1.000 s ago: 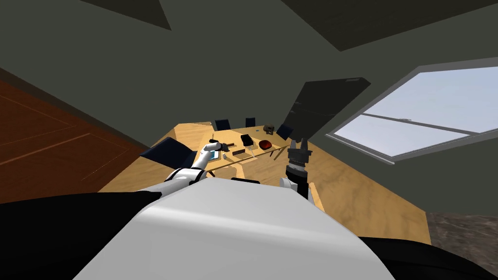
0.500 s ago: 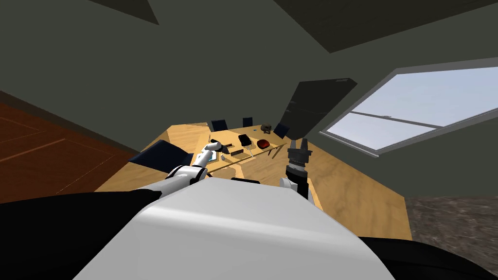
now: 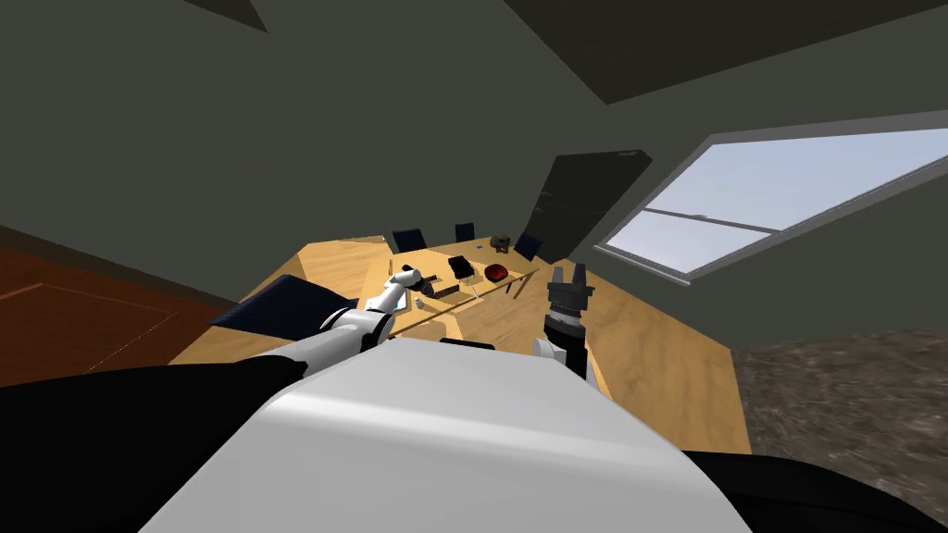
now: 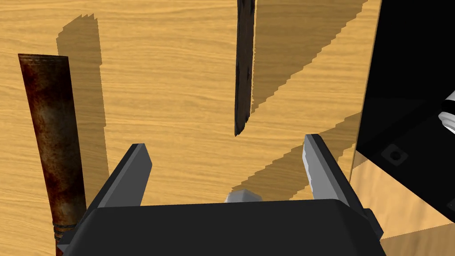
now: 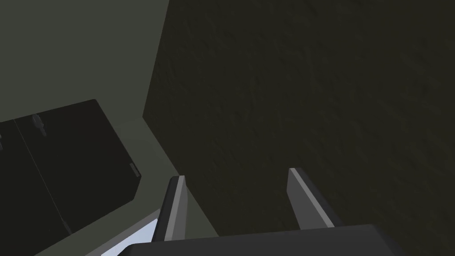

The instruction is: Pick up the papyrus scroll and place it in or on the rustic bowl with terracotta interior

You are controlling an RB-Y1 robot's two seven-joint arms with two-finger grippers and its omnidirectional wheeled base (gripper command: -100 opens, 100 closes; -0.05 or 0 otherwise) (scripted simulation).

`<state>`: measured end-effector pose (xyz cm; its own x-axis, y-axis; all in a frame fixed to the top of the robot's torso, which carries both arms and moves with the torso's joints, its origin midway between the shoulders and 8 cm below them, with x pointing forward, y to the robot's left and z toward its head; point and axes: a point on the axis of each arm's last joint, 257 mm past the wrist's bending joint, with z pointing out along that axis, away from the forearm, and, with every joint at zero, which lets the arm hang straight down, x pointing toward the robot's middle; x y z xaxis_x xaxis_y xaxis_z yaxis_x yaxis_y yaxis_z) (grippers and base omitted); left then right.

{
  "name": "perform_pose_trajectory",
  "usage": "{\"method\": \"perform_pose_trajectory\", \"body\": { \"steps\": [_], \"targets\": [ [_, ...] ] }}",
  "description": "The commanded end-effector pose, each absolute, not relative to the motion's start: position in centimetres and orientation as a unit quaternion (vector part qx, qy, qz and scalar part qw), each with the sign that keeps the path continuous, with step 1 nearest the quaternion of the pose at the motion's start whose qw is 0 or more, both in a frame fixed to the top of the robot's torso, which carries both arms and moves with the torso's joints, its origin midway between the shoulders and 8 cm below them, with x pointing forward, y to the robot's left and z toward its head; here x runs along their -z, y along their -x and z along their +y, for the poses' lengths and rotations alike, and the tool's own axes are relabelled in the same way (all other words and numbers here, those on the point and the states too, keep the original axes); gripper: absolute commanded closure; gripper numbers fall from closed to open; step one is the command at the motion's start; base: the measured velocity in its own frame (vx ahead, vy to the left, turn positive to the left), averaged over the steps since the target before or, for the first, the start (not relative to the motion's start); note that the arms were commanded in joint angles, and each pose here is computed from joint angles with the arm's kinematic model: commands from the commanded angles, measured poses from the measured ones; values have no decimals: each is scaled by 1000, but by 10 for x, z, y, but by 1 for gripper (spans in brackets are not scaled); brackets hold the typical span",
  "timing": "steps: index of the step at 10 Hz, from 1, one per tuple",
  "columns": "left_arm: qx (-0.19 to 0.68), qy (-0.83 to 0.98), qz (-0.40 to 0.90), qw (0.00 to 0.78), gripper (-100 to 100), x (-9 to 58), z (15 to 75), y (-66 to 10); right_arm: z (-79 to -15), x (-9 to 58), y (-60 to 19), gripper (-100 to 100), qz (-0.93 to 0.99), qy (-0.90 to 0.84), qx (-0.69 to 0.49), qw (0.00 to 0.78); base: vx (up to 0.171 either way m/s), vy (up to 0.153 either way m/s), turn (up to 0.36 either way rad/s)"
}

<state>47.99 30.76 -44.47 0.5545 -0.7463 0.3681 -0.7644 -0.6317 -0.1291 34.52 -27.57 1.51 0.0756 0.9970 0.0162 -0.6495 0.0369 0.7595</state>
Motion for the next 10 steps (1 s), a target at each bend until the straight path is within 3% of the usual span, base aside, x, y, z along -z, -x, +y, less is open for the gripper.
{"method": "perform_pose_trajectory", "body": {
  "steps": [1, 6, 7, 8, 10],
  "targets": [
    [-172, -885, -430, 42, -100, 452, 307, -465, -276, -15, -345, 0, 279, -312, -620, 664, 18, 22, -131],
    [-140, -889, -430, 64, -100, 457, 306, -449, -276, -15, -345, 0, 279, -312, -620, 664, 35, 26, -86],
    [-138, -889, -431, 66, 0, 458, 306, -448, -276, -15, -345, 0, 279, -312, -620, 664, 5, 4, 3],
    [-140, -890, -430, 65, -100, 469, 301, -443, -276, -15, -345, 0, 279, -312, -620, 664, 31, 4, -13],
    [-138, -890, -430, 66, -100, 473, 300, -441, -276, -15, -345, 0, 279, -312, -620, 664, 30, 7, -9]
  ]
}}
